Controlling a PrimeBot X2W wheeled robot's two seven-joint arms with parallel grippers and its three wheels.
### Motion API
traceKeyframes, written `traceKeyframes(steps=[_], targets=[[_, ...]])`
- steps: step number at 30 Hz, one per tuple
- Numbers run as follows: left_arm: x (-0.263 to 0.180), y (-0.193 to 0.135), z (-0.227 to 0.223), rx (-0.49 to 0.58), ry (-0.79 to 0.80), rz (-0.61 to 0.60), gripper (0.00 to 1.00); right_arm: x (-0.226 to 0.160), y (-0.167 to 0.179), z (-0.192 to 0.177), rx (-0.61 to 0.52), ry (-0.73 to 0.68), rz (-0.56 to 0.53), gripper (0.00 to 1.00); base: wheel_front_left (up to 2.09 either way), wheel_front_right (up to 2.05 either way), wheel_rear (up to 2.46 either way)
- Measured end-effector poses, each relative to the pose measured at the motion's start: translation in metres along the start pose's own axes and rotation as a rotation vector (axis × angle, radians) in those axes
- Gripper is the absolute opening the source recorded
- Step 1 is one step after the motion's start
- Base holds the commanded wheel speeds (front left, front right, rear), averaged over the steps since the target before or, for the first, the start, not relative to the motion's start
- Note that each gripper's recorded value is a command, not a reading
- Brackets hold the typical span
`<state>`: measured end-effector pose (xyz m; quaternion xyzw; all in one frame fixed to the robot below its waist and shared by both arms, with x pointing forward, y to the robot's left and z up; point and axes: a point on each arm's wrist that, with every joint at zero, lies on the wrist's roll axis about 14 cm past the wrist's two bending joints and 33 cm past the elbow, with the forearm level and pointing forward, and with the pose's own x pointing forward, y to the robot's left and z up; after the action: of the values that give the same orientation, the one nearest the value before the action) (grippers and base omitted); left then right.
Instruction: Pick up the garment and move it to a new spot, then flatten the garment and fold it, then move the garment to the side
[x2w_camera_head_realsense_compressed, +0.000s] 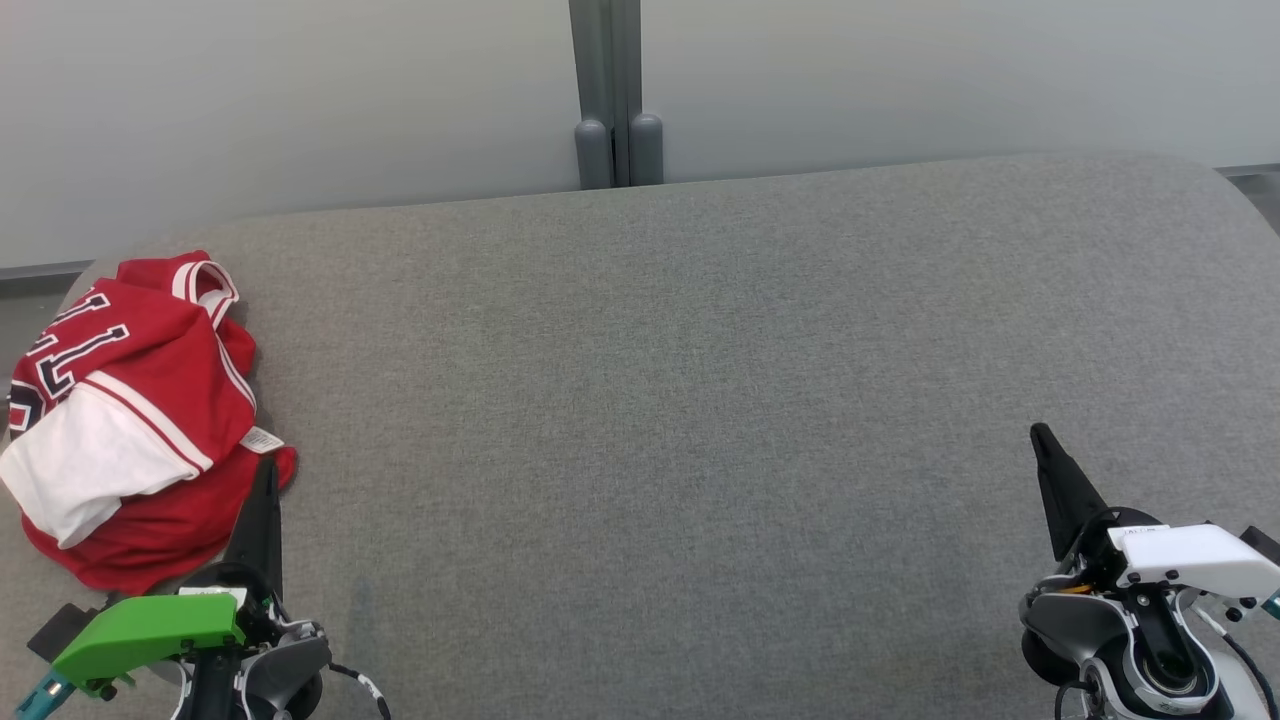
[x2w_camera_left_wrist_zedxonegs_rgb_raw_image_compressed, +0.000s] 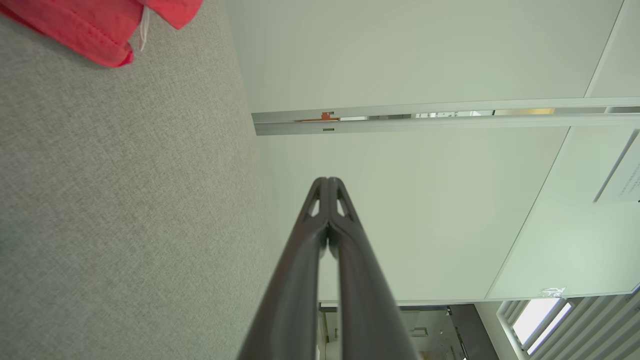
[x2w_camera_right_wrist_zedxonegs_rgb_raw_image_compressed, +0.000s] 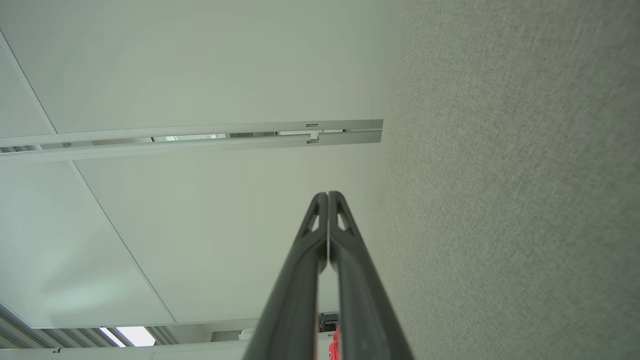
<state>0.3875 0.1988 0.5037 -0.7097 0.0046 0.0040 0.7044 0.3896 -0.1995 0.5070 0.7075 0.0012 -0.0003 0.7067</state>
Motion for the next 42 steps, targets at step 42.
traceKeyframes(steps=[42], targets=[[0.0, 0.0, 0.0, 0.0, 0.0, 0.0, 0.0, 0.0, 0.0, 0.0, 0.0, 0.0, 0.0, 0.0, 0.0, 0.0, 0.0]])
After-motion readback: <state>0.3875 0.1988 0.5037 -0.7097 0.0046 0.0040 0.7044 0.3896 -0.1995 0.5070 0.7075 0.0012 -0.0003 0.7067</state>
